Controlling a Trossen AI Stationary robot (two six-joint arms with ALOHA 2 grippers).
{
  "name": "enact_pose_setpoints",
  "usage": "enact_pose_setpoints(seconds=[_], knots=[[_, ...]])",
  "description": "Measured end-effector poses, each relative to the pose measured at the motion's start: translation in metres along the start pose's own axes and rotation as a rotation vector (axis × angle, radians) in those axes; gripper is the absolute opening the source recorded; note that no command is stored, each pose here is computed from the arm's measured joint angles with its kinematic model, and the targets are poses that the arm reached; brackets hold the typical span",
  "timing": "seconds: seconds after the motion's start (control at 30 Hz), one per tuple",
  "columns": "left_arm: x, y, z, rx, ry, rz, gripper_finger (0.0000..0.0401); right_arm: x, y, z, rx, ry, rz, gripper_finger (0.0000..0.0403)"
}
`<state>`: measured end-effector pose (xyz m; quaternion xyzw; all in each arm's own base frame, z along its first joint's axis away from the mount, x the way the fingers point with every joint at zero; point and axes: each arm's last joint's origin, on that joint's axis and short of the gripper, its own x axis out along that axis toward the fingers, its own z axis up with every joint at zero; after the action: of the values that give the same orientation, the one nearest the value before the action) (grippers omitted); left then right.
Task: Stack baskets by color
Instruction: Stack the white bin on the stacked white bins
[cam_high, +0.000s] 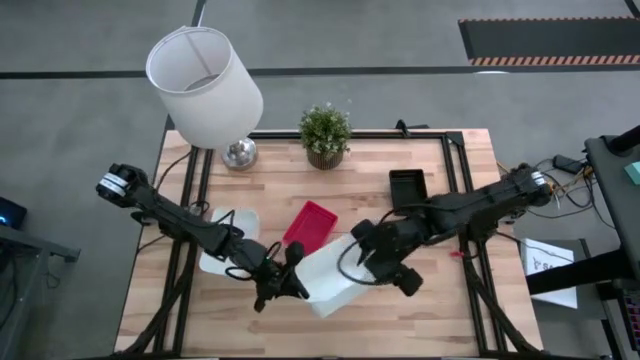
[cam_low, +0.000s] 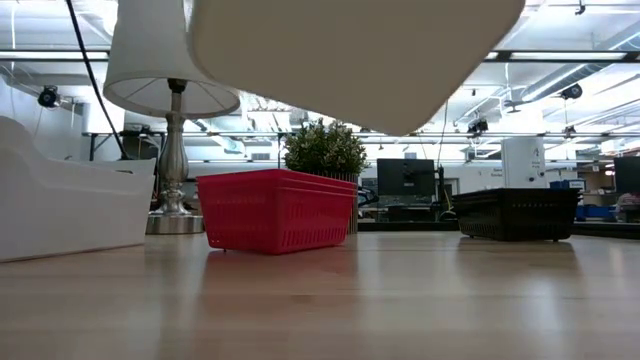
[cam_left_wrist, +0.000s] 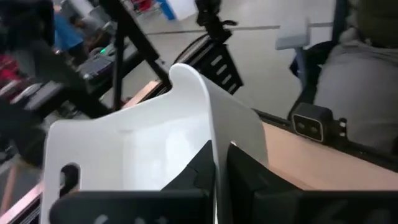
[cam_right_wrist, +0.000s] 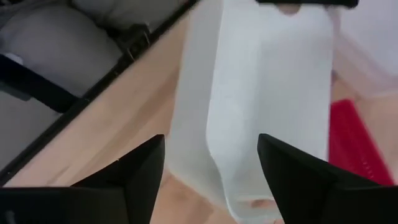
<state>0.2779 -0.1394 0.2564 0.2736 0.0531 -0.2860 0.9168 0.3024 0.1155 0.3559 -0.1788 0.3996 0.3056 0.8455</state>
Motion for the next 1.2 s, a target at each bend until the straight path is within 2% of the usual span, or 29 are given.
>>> enact_pose_setpoints(seconds=[0.2,0.33,0.53,0.77,0.9,1.0,1.13,1.2], knots=[[-0.005,-0.008,0.025,-0.044,0.152,0.102,0.0000,-0.032,0.008,-0.007,-0.117,-0.138,-0.059,0.0231],[-0.013,-0.012,0.044,-0.085,0.350,0.127,0.0000,-0.044,0.016,-0.023,-0.175,-0.241,-0.101,0.0225],[-0.040,-0.010,0.077,-0.220,0.593,0.194,0.0000,-0.043,0.027,-0.054,-0.219,-0.401,-0.173,0.0224],[-0.075,0.000,0.115,-0.338,0.690,0.226,0.0000,-0.038,0.037,-0.086,-0.249,-0.557,-0.239,0.0224],[-0.096,0.001,0.117,-0.409,0.826,0.250,0.0000,-0.030,0.040,-0.098,-0.271,-0.617,-0.270,0.0224],[-0.107,-0.004,0.108,-0.458,0.960,0.285,0.0000,-0.024,0.041,-0.105,-0.281,-0.643,-0.285,0.0224],[-0.112,-0.018,0.094,-0.520,1.086,0.292,0.0000,-0.016,0.041,-0.109,-0.278,-0.661,-0.290,0.0224],[-0.109,-0.027,0.088,-0.504,1.113,0.281,0.0000,-0.011,0.041,-0.113,-0.275,-0.655,-0.288,0.0224]])
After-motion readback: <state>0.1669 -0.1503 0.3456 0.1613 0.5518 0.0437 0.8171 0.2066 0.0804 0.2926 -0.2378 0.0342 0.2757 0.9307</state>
